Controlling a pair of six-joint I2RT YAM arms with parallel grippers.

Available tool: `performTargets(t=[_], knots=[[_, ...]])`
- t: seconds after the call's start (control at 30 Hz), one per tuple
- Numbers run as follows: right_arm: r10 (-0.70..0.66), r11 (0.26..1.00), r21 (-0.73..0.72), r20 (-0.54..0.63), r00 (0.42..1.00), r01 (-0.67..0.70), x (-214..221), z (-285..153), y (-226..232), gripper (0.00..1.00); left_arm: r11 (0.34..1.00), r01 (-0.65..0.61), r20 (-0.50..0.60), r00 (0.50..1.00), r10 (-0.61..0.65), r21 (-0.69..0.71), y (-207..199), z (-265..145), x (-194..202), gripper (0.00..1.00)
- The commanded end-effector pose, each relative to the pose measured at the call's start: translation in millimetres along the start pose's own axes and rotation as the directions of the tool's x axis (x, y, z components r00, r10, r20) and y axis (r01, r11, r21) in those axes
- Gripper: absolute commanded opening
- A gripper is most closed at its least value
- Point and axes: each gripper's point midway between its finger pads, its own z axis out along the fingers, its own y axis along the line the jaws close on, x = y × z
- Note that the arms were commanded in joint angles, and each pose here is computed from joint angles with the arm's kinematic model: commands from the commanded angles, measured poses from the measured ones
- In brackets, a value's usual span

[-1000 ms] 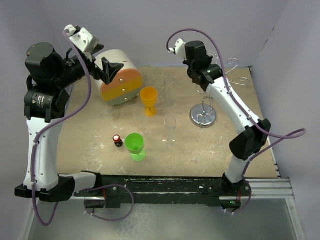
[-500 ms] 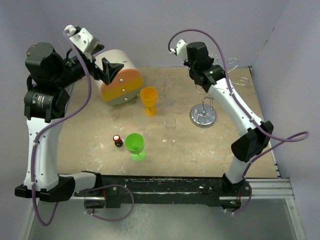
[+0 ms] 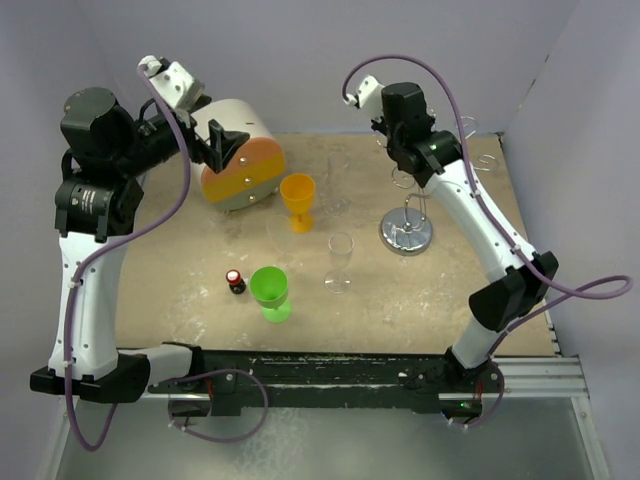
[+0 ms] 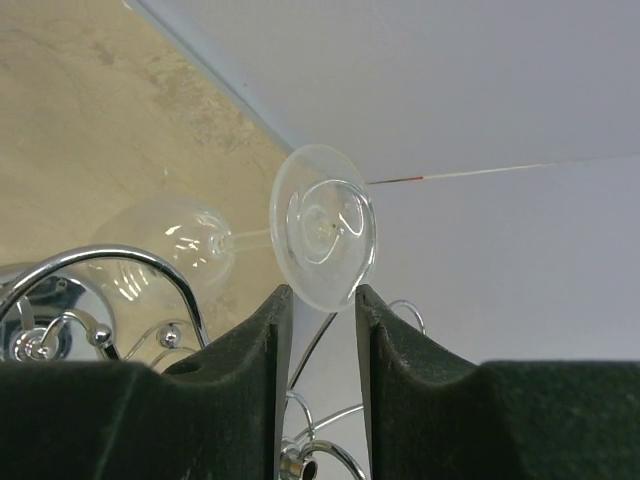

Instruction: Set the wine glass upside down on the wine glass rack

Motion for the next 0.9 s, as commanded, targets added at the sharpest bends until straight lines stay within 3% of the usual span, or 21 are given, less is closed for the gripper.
performTargets(t=[0.0, 0.23, 0.5, 0.87], knots=[[0.09, 0.996, 0.01, 0.075, 0.993, -0.091, -10.1, -23.5, -21.6, 0.34, 0.998, -0.049, 0.01, 0.999, 0.049, -0.037, 6.9, -3.5, 0.0, 0.99], [0.139, 0.989, -0.065, 0.127, 0.982, -0.131, -16.2, -39.2, -21.2, 0.36, 0.996, -0.054, -0.056, 0.997, 0.05, -0.078, 18.6, 5.4, 31.9, 0.99], [0.228, 0.969, -0.145, 0.193, 0.954, -0.202, -20.7, -67.3, -26.3, 0.39, 0.996, -0.007, -0.195, 0.981, -0.011, -0.094, 27.1, 22.1, 93.9, 0.99], [0.345, 0.924, -0.278, 0.318, 0.883, -0.261, -33.9, -116.8, -37.9, 0.48, 0.983, 0.069, -0.426, 0.905, 0.01, 0.171, -30.1, 38.9, 177.2, 0.87]])
